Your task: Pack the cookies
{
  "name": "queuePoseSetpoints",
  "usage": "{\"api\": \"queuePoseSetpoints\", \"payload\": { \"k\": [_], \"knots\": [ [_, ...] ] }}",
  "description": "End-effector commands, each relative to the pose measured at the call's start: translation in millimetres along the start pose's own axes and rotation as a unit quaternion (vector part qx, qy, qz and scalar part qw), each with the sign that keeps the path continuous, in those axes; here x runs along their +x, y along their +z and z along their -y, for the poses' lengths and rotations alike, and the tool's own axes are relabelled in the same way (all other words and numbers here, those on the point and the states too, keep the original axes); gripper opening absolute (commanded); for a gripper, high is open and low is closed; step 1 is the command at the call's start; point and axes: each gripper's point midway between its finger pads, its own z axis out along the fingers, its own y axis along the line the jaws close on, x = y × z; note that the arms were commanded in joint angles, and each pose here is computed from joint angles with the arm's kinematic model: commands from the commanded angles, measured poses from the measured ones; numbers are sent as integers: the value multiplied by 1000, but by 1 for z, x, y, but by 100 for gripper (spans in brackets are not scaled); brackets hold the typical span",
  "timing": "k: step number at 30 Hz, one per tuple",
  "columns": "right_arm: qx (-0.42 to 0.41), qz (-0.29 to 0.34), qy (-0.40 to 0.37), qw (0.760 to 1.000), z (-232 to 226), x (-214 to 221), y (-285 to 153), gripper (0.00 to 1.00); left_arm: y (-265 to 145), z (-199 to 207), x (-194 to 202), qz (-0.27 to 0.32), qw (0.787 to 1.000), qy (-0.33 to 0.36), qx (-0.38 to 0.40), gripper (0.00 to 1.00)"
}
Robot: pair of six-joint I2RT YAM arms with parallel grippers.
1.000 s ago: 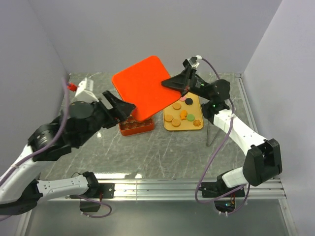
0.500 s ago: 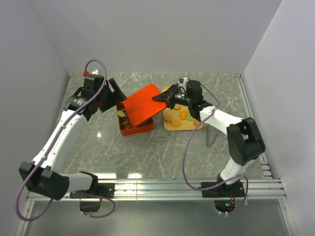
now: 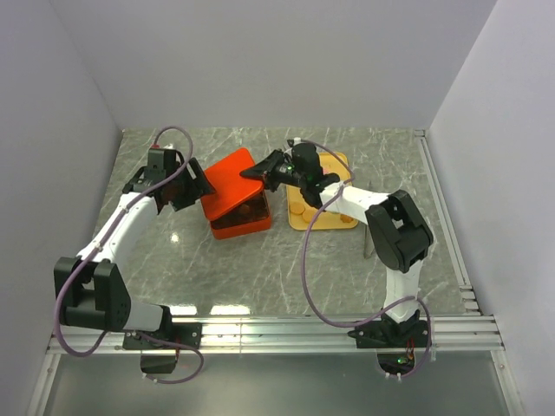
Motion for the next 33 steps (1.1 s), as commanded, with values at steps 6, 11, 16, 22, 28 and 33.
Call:
{"api": "queuePoseSetpoints", "payload": {
  "k": [6, 11, 16, 22, 28, 33],
  "knots": [
    [-27, 46, -13, 998, -12, -1, 13, 0, 34, -3, -1, -5, 999, 25, 29, 77],
    [-29, 52, -10, 998, -8, 5, 21, 0, 53, -15, 1, -22, 999, 26, 13, 76],
    [-25, 47, -3, 999, 2, 10, 31, 0, 66, -19, -1, -31, 999, 32, 10, 75],
    [-15, 57, 3, 998, 12, 11, 29, 0, 76, -20, 2, -44, 998, 38, 15, 74],
    [3, 59, -4, 998, 22, 17, 16, 0, 87, -22, 23, -64, 997, 30, 40, 72],
    [12, 61, -7, 998, 33, 22, 6, 0, 98, -29, 39, -79, 996, 16, 47, 71]
  ]
}}
